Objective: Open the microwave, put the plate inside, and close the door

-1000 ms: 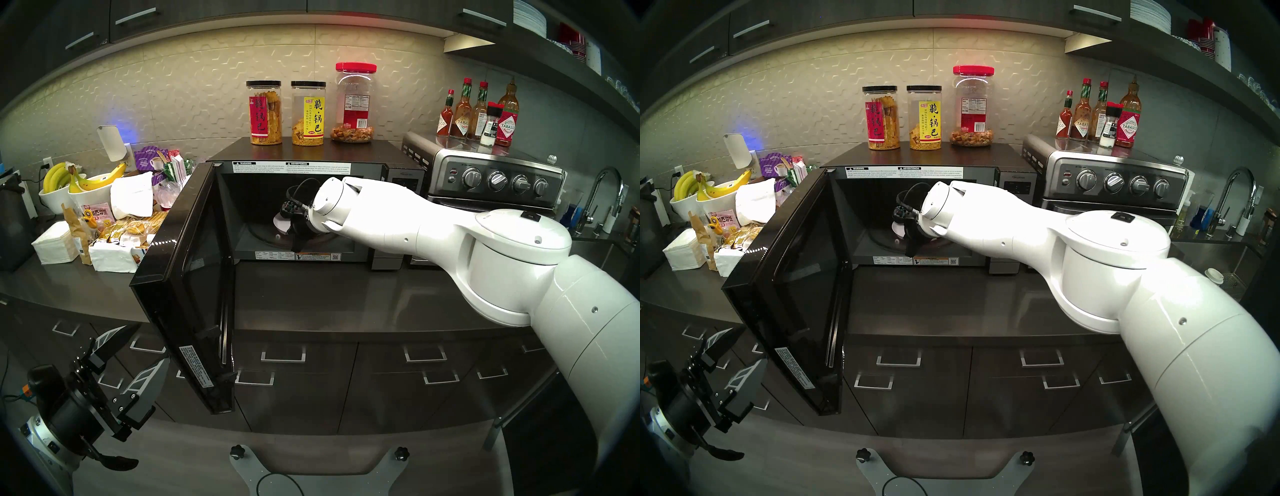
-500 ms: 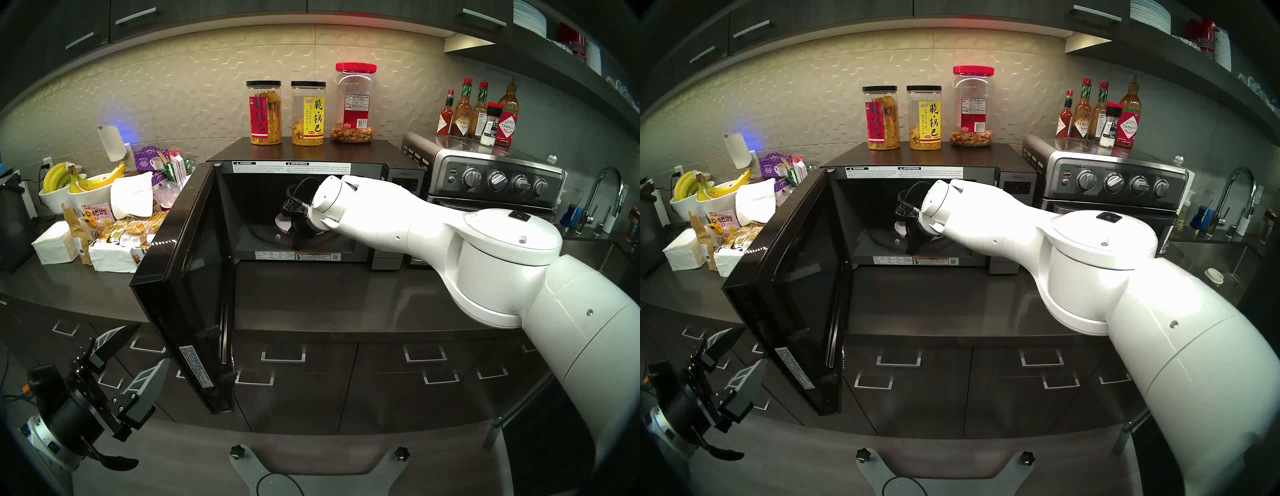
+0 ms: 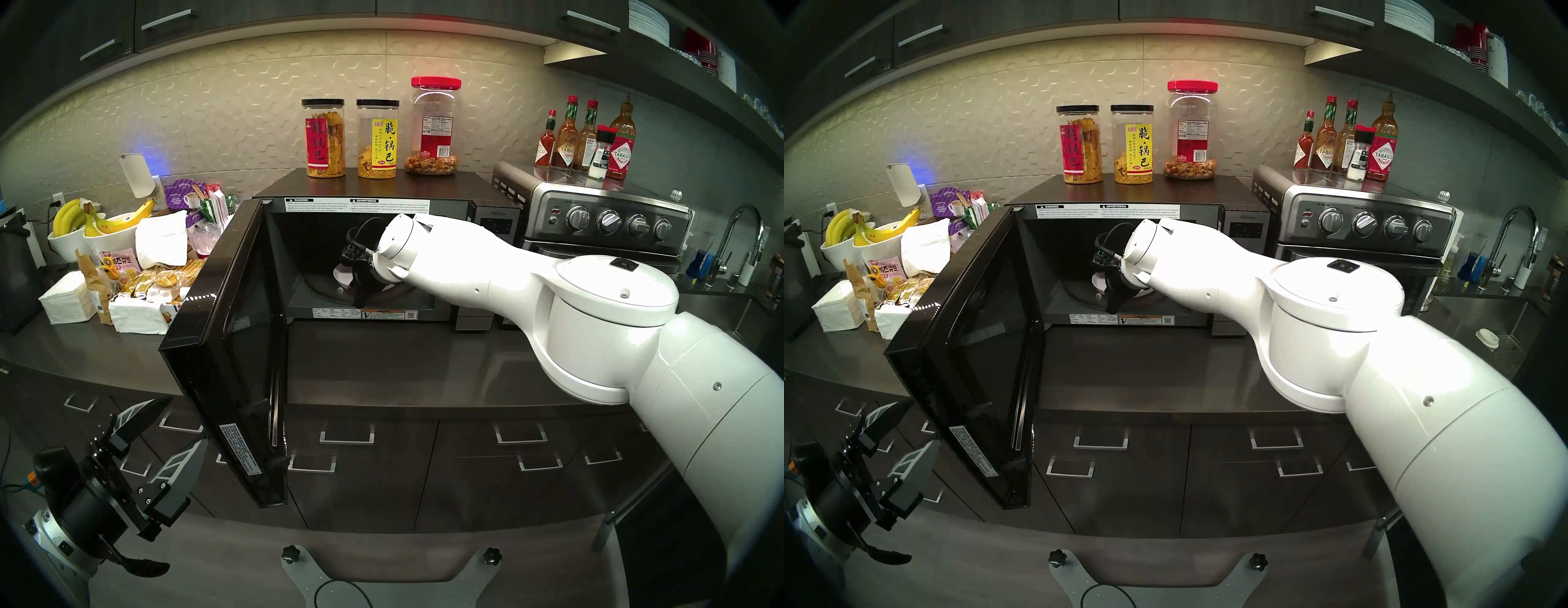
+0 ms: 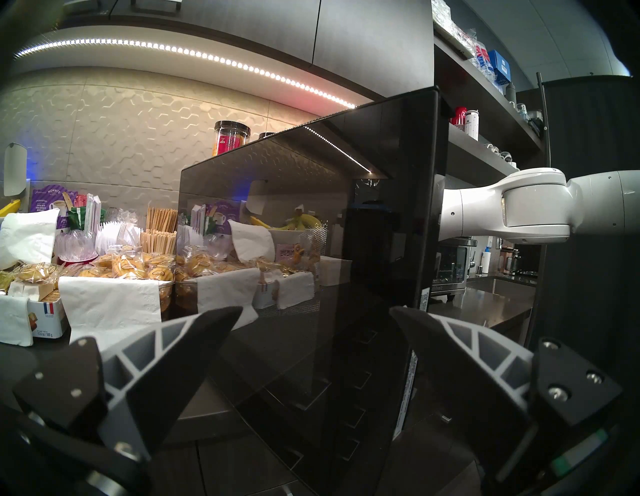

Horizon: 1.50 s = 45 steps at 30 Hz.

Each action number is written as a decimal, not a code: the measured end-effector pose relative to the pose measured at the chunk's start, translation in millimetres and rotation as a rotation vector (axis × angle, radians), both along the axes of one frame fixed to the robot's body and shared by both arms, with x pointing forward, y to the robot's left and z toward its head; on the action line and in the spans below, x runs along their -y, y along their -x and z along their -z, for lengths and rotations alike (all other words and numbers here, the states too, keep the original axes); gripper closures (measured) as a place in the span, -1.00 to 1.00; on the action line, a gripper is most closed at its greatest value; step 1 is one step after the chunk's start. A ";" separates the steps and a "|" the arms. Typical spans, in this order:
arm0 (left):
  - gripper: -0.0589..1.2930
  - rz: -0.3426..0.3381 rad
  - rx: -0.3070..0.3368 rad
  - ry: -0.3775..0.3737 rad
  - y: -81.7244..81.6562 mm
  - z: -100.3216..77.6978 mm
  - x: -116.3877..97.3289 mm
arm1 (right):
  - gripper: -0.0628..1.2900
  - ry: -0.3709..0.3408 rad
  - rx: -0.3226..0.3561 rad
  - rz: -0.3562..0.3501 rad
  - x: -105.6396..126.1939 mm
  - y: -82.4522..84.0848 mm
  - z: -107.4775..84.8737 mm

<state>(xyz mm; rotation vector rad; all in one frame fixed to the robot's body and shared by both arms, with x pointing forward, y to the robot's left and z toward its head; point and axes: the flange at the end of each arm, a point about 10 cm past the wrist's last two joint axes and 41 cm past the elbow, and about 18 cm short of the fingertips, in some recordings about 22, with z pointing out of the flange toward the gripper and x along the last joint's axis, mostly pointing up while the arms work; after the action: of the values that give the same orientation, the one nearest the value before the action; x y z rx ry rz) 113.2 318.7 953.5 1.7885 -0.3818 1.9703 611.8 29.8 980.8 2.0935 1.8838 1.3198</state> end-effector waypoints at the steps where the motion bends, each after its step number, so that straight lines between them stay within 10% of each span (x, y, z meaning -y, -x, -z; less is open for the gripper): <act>1: -0.96 0.000 0.000 0.000 0.0 0.0 0.0 | 0.94 0.001 0.001 0.002 -0.2 -0.3 0.0; 13: -0.96 0.000 0.000 0.000 0.0 0.0 0.0 | 0.92 -0.001 0.008 0.021 -0.9 -3.9 -1.8; 32: -0.96 0.000 0.000 0.000 0.0 0.1 0.0 | 0.34 -0.006 0.002 0.030 0.1 -6.3 -3.8; 34: -0.96 0.000 0.000 0.000 0.0 0.1 0.1 | 0.06 -0.007 0.000 0.031 0.3 -6.5 -4.0; 45: -0.96 0.000 0.000 0.000 0.0 0.1 0.1 | 0.03 -0.015 -0.006 0.030 1.1 -7.3 -7.4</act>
<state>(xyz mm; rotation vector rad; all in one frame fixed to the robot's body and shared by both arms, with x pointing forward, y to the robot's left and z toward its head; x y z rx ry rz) 113.2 318.6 953.5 1.7883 -0.3818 1.9706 619.1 28.7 988.2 2.1265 1.8431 1.3274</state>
